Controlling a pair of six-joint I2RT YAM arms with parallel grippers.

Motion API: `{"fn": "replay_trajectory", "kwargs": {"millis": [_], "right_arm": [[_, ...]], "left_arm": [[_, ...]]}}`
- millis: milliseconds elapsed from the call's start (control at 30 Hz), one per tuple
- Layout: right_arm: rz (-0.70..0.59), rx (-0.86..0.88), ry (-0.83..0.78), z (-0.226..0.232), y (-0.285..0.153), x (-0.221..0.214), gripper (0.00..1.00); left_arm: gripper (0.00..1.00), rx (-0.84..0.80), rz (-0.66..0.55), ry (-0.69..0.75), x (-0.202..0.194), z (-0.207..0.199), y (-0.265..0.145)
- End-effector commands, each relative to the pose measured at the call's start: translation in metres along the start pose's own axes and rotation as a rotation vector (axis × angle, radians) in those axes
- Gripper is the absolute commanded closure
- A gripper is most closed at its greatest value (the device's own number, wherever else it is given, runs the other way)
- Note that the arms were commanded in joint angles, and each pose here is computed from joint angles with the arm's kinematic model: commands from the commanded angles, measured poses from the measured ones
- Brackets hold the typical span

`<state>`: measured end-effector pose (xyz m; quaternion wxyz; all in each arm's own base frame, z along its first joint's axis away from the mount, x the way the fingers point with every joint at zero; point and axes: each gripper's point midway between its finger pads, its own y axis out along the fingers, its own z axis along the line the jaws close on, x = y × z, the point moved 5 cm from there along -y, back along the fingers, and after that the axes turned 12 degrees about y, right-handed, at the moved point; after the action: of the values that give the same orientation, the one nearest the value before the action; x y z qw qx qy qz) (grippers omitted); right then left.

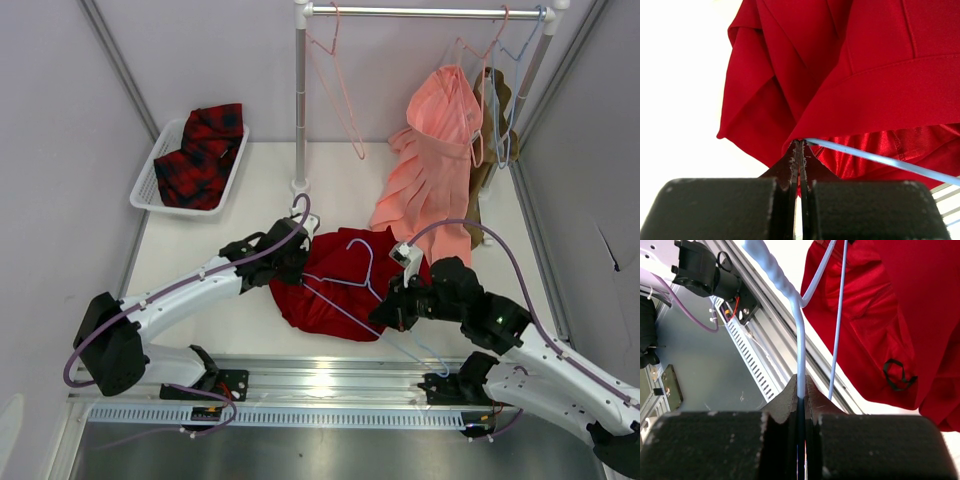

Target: Place the skirt on the hanger

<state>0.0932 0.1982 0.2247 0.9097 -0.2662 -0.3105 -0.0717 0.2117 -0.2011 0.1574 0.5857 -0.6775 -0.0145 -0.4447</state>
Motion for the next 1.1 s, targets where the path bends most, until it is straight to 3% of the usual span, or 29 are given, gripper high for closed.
{"fn": "replay_trajectory", "kwargs": {"millis": [0, 1067], "right_arm": [[-0.013, 0.062, -0.005, 0.01, 0.0, 0.003, 1.0], [-0.056, 0.035, -0.054, 0.005, 0.007, 0.012, 1.0]], "left_arm": [[1.0, 0.02, -0.065, -0.006, 0.018, 0.001, -0.01], [1.0, -0.048, -0.024, 0.055, 0.013, -0.011, -0.01]]}}
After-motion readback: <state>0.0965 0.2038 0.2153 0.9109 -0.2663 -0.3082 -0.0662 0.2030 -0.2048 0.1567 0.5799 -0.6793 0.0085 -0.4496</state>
